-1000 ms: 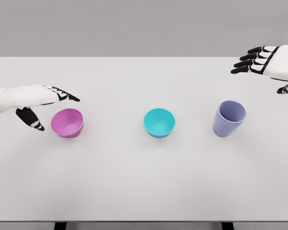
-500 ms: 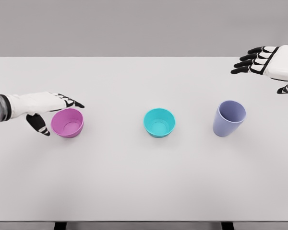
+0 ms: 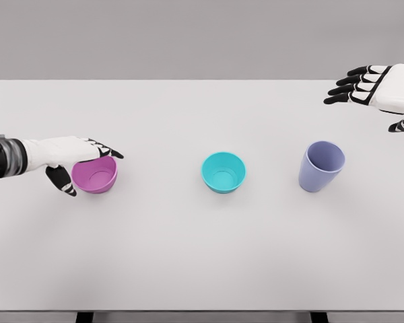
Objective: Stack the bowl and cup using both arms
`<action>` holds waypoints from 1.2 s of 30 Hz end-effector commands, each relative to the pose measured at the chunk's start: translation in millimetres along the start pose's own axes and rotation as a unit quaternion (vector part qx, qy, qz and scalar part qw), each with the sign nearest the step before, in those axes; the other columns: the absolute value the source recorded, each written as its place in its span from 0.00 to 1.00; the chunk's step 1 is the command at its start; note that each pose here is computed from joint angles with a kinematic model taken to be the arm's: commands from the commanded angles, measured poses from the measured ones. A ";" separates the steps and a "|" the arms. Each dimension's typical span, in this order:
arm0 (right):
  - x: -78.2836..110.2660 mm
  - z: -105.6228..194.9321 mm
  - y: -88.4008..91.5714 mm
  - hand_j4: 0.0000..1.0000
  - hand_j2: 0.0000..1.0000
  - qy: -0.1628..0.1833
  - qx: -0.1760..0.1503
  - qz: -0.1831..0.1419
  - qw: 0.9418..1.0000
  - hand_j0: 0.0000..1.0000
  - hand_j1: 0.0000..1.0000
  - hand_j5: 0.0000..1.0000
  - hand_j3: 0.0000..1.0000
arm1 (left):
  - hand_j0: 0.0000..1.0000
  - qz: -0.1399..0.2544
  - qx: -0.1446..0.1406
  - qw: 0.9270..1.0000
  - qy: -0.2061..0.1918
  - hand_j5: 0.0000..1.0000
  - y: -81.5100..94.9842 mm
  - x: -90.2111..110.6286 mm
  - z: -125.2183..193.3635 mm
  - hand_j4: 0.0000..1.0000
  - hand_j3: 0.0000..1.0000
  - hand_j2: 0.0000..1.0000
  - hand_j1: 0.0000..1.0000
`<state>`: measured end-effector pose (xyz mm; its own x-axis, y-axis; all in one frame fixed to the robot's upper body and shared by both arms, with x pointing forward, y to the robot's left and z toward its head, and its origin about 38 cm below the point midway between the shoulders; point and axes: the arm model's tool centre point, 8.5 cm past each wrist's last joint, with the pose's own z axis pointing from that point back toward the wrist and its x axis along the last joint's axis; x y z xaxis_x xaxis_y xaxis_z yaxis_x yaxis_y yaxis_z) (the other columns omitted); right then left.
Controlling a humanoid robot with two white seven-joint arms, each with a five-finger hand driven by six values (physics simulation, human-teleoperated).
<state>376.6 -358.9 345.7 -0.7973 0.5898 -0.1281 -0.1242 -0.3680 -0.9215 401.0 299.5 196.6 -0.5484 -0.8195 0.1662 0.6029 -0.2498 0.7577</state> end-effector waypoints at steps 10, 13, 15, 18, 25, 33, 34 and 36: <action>-0.4 0.8 -0.4 1.00 1.00 0.001 -0.001 -0.002 1.000 1.00 1.00 1.00 1.00 | 1.00 0.005 0.001 1.000 0.001 1.00 0.0 -2.3 -7.3 1.00 1.00 1.00 1.00; -0.4 0.8 -0.4 1.00 1.00 0.001 -0.001 -0.002 1.000 1.00 1.00 1.00 1.00 | 1.00 0.011 0.000 1.000 0.002 1.00 -1.4 -4.4 -11.2 1.00 1.00 1.00 1.00; -0.4 0.8 -0.4 1.00 1.00 0.001 -0.001 -0.002 1.000 1.00 1.00 1.00 1.00 | 1.00 0.010 0.000 1.000 0.002 1.00 -1.4 -4.5 -11.2 1.00 1.00 1.00 1.00; -0.5 1.0 -1.0 1.00 1.00 0.001 -0.001 -0.001 1.000 1.00 1.00 1.00 1.00 | 0.98 0.012 -0.001 1.000 0.004 0.98 -2.4 -5.6 -11.4 0.98 0.98 0.98 0.98; -0.5 1.0 -1.0 1.00 1.00 0.001 -0.001 -0.001 1.000 1.00 1.00 1.00 1.00 | 0.73 0.009 -0.002 1.000 0.004 0.73 -2.8 -5.2 -12.1 0.73 0.73 0.73 0.73; -0.5 1.0 -1.0 1.00 1.00 0.001 -0.001 -0.001 1.000 1.00 1.00 1.00 1.00 | 0.72 0.005 0.008 1.000 0.000 0.72 5.5 -3.3 -8.8 0.72 0.72 0.72 0.72; -0.5 1.0 -1.0 1.00 1.00 0.001 -0.001 -0.001 1.000 1.00 1.00 1.00 1.00 | 0.71 0.004 0.009 1.000 0.000 0.71 6.1 -2.9 -8.5 0.71 0.71 0.71 0.71; -0.6 1.4 -1.0 1.00 1.00 0.002 -0.001 -0.001 1.000 1.00 1.00 1.00 1.00 | 0.71 0.002 0.010 1.000 -0.001 0.71 7.5 -2.0 -8.1 0.71 0.71 0.71 0.71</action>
<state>376.5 -359.4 346.5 -0.7965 0.5904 -0.1302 -0.1232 -0.3694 -0.9210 411.4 295.5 195.6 -0.5454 -0.8207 0.1701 0.5958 -0.2369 0.7674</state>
